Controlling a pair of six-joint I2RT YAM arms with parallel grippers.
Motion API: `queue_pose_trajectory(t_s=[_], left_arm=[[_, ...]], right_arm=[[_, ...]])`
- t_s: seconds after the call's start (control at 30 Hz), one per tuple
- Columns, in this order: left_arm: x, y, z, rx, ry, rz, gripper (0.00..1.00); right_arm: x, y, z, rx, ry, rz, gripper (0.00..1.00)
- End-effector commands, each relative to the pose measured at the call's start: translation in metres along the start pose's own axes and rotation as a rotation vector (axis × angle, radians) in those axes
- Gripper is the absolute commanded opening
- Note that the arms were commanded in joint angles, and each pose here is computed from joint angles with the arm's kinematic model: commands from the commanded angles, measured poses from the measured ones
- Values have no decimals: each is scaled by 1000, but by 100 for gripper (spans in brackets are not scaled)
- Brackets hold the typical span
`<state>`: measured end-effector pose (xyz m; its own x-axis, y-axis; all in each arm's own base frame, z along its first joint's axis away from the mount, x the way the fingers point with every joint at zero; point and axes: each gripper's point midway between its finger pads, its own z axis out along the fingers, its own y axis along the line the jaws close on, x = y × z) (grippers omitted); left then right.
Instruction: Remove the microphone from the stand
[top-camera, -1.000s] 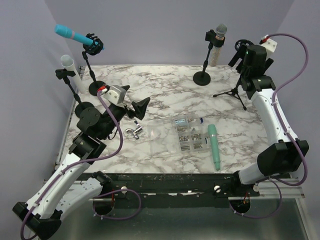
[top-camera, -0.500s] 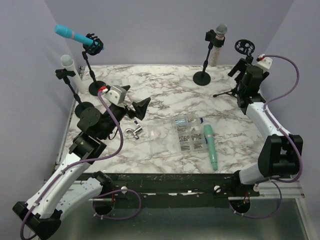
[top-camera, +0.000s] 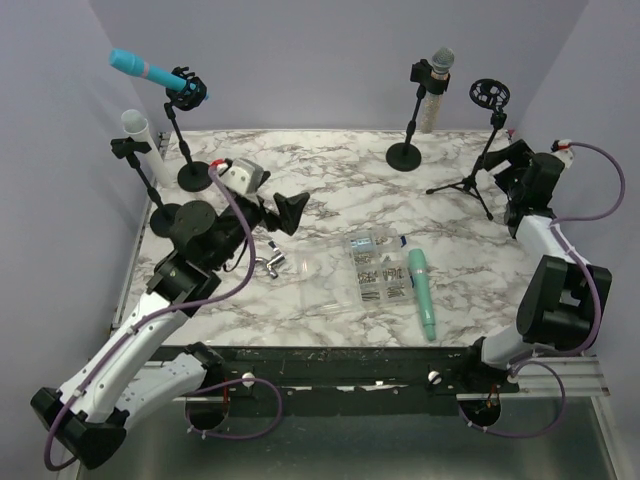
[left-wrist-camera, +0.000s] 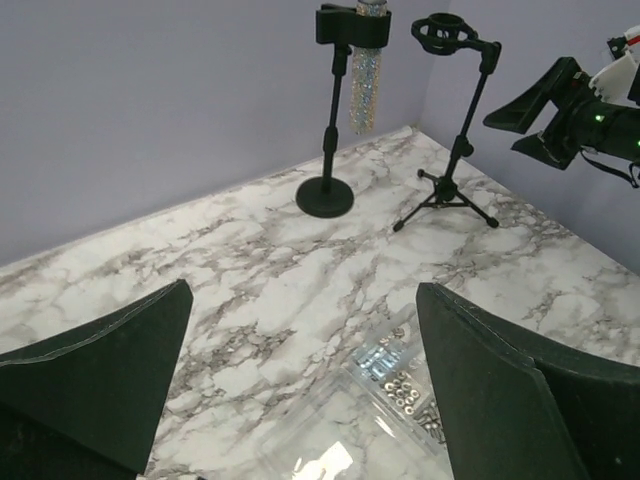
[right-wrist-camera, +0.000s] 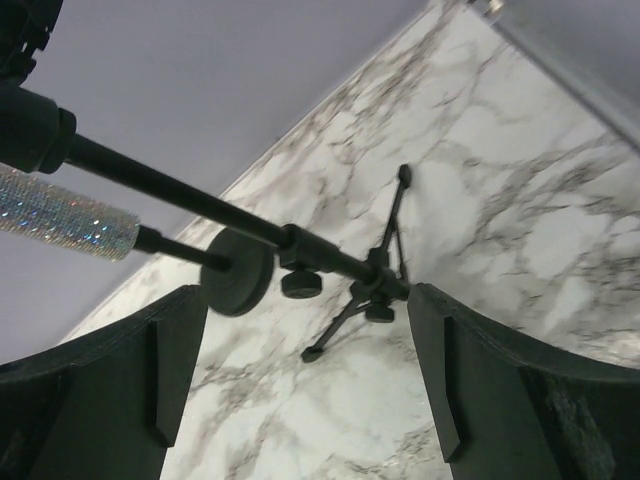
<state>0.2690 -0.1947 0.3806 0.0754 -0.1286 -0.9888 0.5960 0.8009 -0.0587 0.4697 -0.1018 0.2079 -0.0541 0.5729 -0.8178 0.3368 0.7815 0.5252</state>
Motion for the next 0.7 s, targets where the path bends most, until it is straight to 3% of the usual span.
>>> queue_pose_trajectory(t_s=[0.0,0.13,0.23,0.3,0.37,0.67], left_arm=[[-2,-20,19,56,129,-173,99],[-3,-32,27,116,161,-186,98],[4,-21,30,92,127,-115,99],[10,-13,31,75,132,-105,98],[15,-10,29,77,137,-106,98],[26,-13,22,109,140,-62,99]], right_arm=[[19,28,7,-163,144,156,89],[30,26,17,-188,205,260,81],[30,25,21,-185,206,302,81],[30,23,25,-183,210,333,73],[31,25,31,-193,213,358,71],[34,25,42,-208,217,392,56]])
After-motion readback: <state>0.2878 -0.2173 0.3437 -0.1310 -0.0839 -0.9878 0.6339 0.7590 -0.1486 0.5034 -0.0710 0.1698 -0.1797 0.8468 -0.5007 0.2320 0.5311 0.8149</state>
